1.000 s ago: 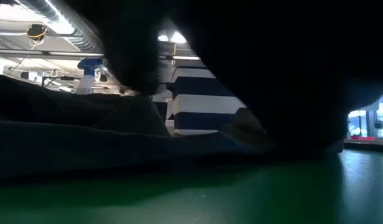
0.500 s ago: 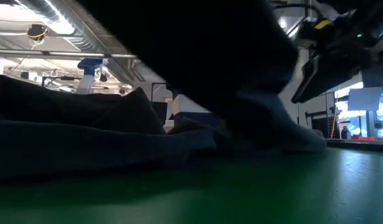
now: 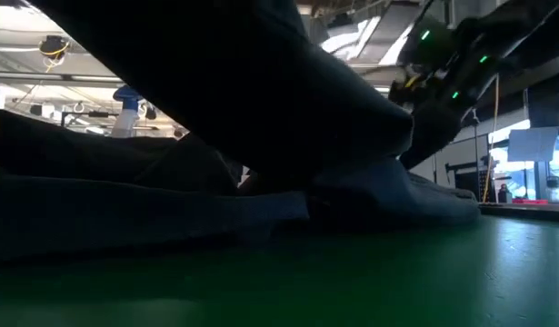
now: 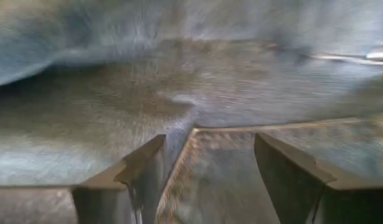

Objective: Fold Laundry from Bin
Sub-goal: Fold the blue pants

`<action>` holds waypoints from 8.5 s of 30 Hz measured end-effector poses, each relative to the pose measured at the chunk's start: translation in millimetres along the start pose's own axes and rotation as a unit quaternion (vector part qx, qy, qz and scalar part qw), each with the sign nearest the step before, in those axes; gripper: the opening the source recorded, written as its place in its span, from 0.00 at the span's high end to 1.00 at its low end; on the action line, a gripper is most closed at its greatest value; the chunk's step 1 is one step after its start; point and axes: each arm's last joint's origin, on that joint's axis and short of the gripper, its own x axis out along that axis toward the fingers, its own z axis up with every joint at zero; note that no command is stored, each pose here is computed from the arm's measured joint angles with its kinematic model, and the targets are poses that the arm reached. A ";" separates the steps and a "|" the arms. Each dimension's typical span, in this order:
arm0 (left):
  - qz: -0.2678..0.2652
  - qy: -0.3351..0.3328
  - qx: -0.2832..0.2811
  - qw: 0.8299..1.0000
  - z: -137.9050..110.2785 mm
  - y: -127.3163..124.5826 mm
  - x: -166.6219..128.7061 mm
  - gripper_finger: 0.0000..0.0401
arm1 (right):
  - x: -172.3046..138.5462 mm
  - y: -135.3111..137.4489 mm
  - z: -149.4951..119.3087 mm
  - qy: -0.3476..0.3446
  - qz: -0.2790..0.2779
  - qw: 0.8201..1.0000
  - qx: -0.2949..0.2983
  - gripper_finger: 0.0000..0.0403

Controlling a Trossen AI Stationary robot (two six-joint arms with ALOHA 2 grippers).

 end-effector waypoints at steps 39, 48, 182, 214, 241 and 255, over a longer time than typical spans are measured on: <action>0.105 -0.049 -0.004 0.993 -37.3 23.5 49.6 0.73 | 59.3 -73.6 -21.5 0.090 -0.088 0.991 0.052 0.40; -0.165 -0.245 0.068 0.953 -23.8 -23.9 23.9 0.62 | 59.7 -72.8 -20.7 0.082 -0.072 0.993 0.054 0.40; 0.044 -0.170 0.186 0.967 -15.8 118.5 86.4 0.72 | 30.1 213.9 98.6 -0.178 0.290 0.936 -0.097 0.40; 0.145 -0.232 0.410 0.870 -25.2 158.9 130.7 0.96 | 165.3 308.7 143.6 -0.155 0.172 0.967 -0.109 0.41; 0.184 -0.219 0.416 0.863 -29.8 171.7 92.7 0.98 | 81.8 311.2 168.0 -0.072 0.396 0.907 -0.125 0.99; 0.122 -0.212 0.463 0.852 -36.2 160.7 97.3 0.97 | 75.4 305.4 155.3 0.028 0.409 0.903 -0.126 0.97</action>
